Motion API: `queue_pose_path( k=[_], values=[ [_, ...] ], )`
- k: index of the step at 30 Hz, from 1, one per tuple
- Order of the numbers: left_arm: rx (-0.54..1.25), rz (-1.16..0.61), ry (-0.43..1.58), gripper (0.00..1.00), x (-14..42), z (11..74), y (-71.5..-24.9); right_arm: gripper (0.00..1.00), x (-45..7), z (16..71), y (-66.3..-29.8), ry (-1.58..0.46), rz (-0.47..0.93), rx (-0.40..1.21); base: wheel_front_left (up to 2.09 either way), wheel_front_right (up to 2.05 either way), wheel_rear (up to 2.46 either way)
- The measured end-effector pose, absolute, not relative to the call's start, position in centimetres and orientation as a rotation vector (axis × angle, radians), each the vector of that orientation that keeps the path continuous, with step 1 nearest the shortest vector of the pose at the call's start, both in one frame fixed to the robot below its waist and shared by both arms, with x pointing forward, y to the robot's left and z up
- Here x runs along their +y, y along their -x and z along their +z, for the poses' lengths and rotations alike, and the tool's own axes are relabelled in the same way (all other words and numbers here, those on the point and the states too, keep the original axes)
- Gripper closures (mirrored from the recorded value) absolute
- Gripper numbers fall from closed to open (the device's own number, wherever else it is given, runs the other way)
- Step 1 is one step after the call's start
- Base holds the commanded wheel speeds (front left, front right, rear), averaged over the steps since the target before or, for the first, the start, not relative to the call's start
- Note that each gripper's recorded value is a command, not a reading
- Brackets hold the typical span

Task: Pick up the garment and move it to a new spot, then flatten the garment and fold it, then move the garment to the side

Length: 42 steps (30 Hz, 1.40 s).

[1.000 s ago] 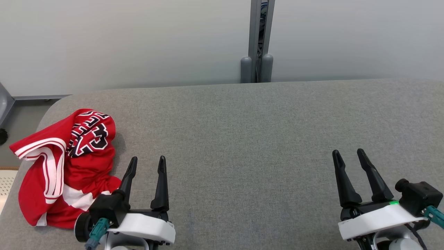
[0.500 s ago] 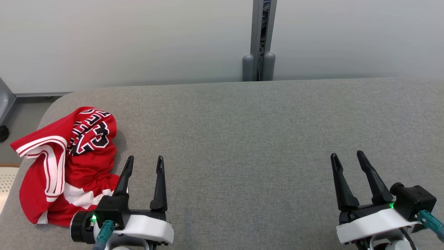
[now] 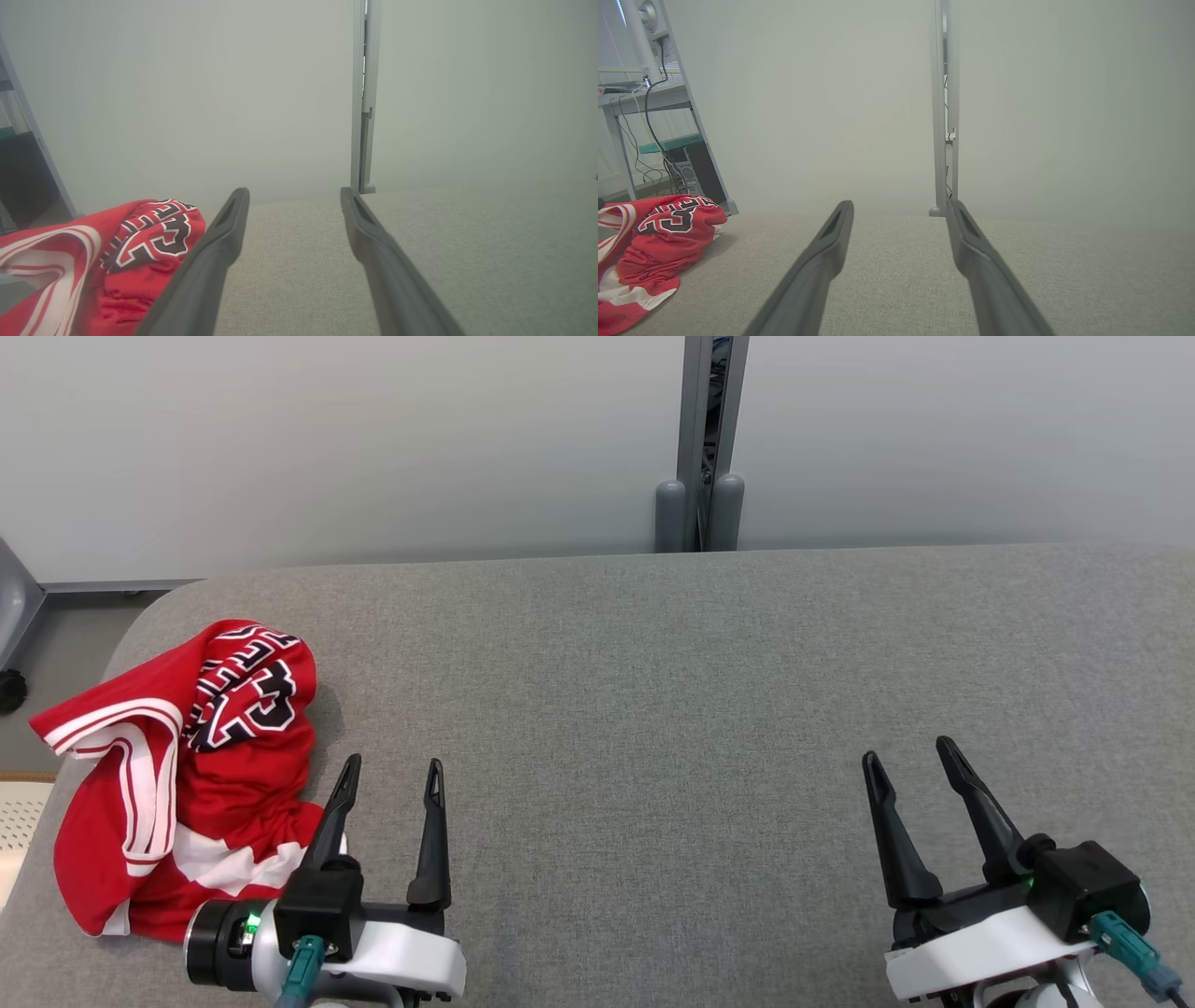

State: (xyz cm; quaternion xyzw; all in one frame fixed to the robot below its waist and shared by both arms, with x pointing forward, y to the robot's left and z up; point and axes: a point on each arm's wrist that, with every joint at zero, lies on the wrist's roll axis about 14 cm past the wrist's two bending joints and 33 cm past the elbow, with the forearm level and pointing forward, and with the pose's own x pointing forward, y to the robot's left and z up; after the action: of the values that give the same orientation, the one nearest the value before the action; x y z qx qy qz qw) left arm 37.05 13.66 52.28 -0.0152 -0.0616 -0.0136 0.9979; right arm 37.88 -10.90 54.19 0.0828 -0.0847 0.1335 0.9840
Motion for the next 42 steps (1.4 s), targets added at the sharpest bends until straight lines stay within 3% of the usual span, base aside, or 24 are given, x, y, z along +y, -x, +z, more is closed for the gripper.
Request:
queue_pose_path(
  k=[27,42],
  values=[
    [-0.114,-0.031,-0.011,0.00,13.6,51.7,-36.7,0.00,-10.3,54.3,-37.6,-0.113,0.290,-0.185,0.00,0.00,0.00],
    [-0.125,0.103,0.009,0.00,17.6,52.2,-35.2,0.00,-6.2,54.3,-38.4,-0.129,0.413,-0.180,0.00,0.00,0.00]
  ],
)
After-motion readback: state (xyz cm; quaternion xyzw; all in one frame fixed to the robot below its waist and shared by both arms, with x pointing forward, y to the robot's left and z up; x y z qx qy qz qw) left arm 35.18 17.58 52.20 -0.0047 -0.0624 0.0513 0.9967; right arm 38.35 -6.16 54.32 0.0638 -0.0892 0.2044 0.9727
